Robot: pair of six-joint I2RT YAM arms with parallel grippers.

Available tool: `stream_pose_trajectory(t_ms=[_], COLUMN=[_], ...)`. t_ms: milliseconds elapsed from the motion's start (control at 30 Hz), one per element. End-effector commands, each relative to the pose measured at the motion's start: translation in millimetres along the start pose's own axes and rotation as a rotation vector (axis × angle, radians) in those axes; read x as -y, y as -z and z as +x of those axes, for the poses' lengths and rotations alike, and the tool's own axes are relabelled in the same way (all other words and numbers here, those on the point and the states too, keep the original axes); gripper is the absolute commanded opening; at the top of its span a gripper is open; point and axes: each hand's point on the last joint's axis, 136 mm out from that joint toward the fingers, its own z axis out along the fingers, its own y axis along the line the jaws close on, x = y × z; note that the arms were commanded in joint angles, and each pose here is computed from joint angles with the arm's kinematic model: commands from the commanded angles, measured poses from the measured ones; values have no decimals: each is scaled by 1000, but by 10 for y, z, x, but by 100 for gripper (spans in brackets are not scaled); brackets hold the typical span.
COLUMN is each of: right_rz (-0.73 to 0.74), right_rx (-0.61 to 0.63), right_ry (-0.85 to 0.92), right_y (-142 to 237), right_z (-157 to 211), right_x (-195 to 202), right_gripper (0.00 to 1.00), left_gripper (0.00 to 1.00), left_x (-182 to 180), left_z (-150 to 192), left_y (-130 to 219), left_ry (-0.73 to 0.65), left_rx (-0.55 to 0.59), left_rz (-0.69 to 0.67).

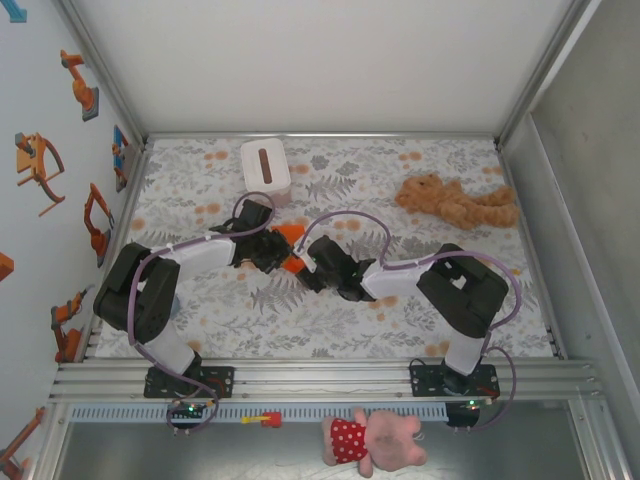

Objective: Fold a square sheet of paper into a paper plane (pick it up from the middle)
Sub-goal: Fourth fold the wing at the center of the table.

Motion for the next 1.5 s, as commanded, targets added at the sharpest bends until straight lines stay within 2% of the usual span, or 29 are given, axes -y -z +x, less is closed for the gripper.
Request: stream_pose_trajectory(t_ms=[0,300,433,567,933,1100,1267,1467], right_rz=[36,5,8,4,-8,-4,-7,11], right_rx=[27,40,57,61,53,49,43,37], right_ry=[22,60,64,69,81,81,65,8], right_y=[45,76,107,115,98,87,74,15], right_z=[-16,4,-24,-28,18,30,12,-28], right_x=[37,-14,-8,-15,-35,-28,-32,-9], right_gripper=[30,18,16,16,16,16,21,24], left_gripper=[12,13,17,26,30,23,10,8], left_x=[133,120,72,63,147,159,140,140], left_z=[-8,-33,-71,-99,-79,-86,-69,-66], left_y=[130,154,136,115,4,5,14,46], left_ry=[13,30,38,33,32,34,38,47], left_rx=[-2,-11,-17,-34,-95,-98,-100,-89], left_rz=[34,45,40,43,79,82,79,81])
